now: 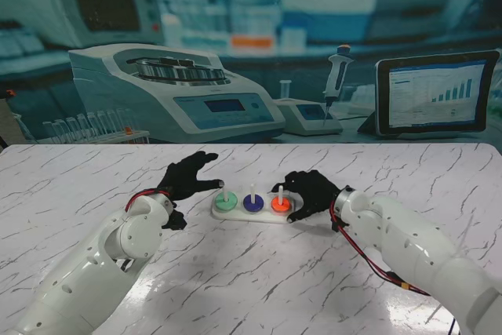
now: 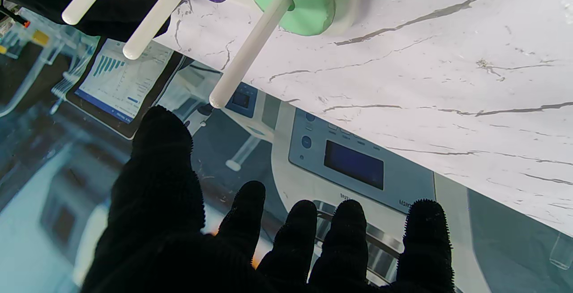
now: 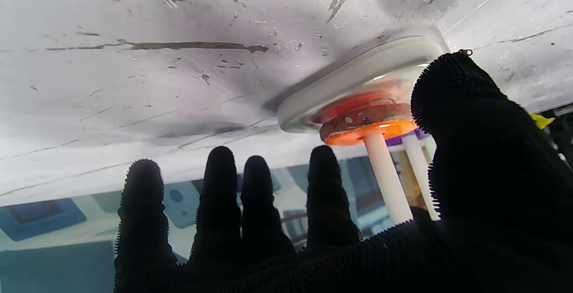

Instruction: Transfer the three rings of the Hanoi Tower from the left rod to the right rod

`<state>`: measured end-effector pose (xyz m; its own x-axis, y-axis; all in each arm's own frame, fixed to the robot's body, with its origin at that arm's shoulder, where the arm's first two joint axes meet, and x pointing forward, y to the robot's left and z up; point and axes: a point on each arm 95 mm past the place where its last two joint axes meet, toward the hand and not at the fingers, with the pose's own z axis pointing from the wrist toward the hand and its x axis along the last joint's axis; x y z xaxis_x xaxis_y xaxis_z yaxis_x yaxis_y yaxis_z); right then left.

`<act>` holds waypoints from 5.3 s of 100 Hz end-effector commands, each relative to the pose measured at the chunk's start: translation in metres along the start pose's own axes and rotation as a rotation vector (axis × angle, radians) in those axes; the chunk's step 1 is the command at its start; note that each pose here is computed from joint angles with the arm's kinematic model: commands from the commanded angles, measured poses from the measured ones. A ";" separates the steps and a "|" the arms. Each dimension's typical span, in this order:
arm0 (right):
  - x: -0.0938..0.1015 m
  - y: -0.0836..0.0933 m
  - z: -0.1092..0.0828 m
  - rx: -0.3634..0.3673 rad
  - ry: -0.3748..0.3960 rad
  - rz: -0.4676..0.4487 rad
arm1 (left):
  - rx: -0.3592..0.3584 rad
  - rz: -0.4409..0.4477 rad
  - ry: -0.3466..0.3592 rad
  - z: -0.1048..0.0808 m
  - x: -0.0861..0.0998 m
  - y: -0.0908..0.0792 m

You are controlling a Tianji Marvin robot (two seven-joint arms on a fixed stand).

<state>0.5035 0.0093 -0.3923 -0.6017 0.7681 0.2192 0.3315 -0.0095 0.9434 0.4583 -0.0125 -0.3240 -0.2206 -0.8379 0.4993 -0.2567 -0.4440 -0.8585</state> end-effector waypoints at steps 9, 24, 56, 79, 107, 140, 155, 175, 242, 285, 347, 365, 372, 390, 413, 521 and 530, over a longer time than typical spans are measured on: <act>0.007 -0.002 0.005 -0.001 0.016 0.014 | -0.012 -0.013 0.017 0.000 0.003 0.005; 0.007 -0.003 0.006 -0.007 0.016 0.028 | -0.011 -0.015 0.013 0.000 0.002 0.005; 0.007 -0.005 0.008 -0.017 0.022 0.054 | -0.009 -0.019 0.007 0.000 0.001 0.005; 0.007 -0.006 0.009 -0.029 0.022 0.063 | -0.008 -0.020 0.004 0.000 0.000 0.005; 0.006 -0.005 0.009 -0.018 0.032 0.069 | -0.012 -0.021 0.008 0.000 -0.001 0.005; 0.006 -0.003 0.009 -0.035 0.036 0.068 | -0.014 -0.023 0.007 -0.001 -0.002 0.005; 0.006 -0.002 0.009 -0.045 0.037 0.069 | -0.014 -0.021 0.007 -0.001 -0.002 0.005; 0.005 0.002 0.009 -0.057 0.040 0.066 | -0.019 -0.023 0.009 -0.001 -0.002 0.005; 0.001 0.040 0.001 -0.057 0.112 -0.003 | -0.023 -0.024 0.011 -0.001 -0.003 0.005; 0.003 0.067 -0.003 -0.075 0.170 -0.033 | -0.023 -0.028 0.007 -0.002 -0.003 0.006; 0.016 0.085 0.000 -0.102 0.220 0.034 | -0.014 -0.034 0.000 -0.003 -0.004 0.006; 0.018 0.094 0.000 -0.114 0.237 0.016 | -0.012 -0.036 -0.003 -0.003 -0.005 0.006; 0.019 0.098 0.002 -0.118 0.244 0.012 | -0.010 -0.036 -0.005 -0.003 -0.005 0.006; 0.023 0.104 0.011 -0.114 0.263 0.013 | -0.001 -0.034 -0.010 -0.004 -0.007 0.004; 0.028 0.105 0.026 -0.102 0.285 0.018 | 0.014 -0.031 -0.018 -0.006 -0.009 0.002; 0.038 0.084 0.054 -0.040 0.318 0.062 | 0.025 -0.030 -0.036 -0.008 -0.014 0.000; 0.039 0.083 0.055 -0.037 0.321 0.063 | 0.024 -0.030 -0.037 -0.008 -0.014 0.000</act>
<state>0.5487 0.0660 -0.3182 -0.7733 0.5391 0.3337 0.3491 -0.0774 0.9339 0.4564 0.0069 -0.3286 -0.1606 -0.8451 0.5099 -0.2261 -0.4714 -0.8524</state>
